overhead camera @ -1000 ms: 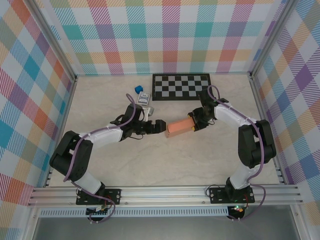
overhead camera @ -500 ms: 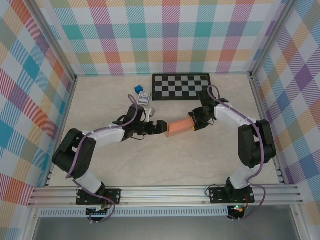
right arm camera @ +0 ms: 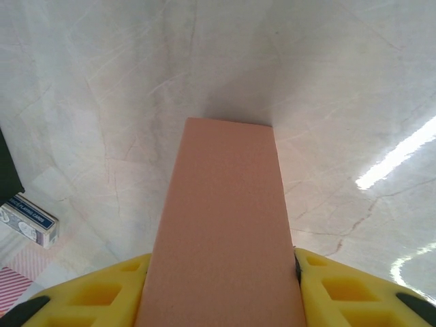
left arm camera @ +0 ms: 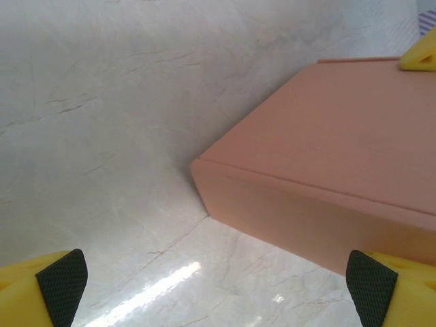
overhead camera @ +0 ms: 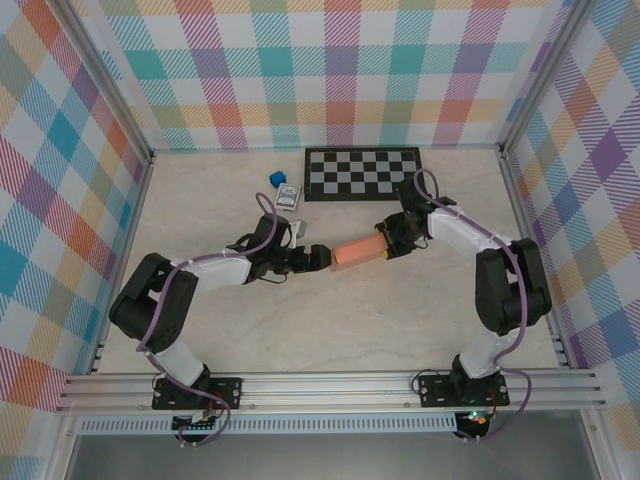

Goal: Fold the paper box

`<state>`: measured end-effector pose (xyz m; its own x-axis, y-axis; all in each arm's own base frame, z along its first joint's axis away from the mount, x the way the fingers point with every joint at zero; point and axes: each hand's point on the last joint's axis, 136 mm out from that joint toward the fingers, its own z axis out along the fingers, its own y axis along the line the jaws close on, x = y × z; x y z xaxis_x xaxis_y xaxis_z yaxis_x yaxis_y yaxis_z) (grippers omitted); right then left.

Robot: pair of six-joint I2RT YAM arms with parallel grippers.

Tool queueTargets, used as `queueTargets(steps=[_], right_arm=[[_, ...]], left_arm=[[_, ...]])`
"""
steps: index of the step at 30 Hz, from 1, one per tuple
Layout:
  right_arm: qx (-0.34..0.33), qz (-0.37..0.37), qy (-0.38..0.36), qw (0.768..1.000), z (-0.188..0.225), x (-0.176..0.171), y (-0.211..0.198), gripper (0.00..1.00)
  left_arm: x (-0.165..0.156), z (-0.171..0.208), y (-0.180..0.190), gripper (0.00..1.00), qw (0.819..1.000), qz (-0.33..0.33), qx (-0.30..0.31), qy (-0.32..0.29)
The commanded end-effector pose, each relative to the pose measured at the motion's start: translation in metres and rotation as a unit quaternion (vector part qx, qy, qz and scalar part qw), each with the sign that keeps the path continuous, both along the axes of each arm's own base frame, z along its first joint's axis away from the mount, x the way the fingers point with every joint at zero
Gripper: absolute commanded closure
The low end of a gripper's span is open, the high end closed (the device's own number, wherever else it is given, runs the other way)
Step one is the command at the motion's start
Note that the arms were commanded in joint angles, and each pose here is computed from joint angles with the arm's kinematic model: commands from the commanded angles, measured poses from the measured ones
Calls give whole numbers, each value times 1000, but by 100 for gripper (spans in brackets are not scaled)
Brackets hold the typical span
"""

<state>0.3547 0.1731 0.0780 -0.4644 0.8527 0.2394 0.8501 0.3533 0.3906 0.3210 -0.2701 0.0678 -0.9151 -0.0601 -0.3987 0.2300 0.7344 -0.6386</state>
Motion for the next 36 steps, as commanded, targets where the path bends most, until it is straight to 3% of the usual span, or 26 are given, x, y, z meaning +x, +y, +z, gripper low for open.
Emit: queueTargets(steps=[1, 6, 8, 10, 13, 16, 21, 25, 36], right_arm=[[-33, -1, 44, 998, -30, -10, -7, 78], [-42, -3, 53, 998, -24, -9, -8, 75], [-47, -3, 64, 997, -20, -12, -10, 75], [-49, 1, 73, 996, -13, -14, -10, 75], [-61, 8, 80, 995, -3, -16, -14, 73], [-66, 17, 86, 994, 3, -17, -18, 73], [-63, 41, 94, 993, 7, -21, -24, 67], [-61, 55, 97, 992, 7, -24, -26, 67], [-58, 86, 95, 990, 4, -18, -36, 68]], left_arm=[[11, 4, 0, 0, 1000, 10, -4, -15], [21, 21, 13, 0, 999, 34, -9, -38], [23, 39, 17, 0, 995, 13, -9, -101], [15, 78, 8, 0, 965, -54, -38, -253], [22, 113, 13, 0, 905, -62, -10, -420], [33, 99, -1, 0, 892, -124, 27, -434], [58, 83, -5, 1, 884, -120, 30, -451], [41, 78, -25, 7, 868, -188, 7, -459], [-1, 103, -49, 8, 827, -277, -1, -489]])
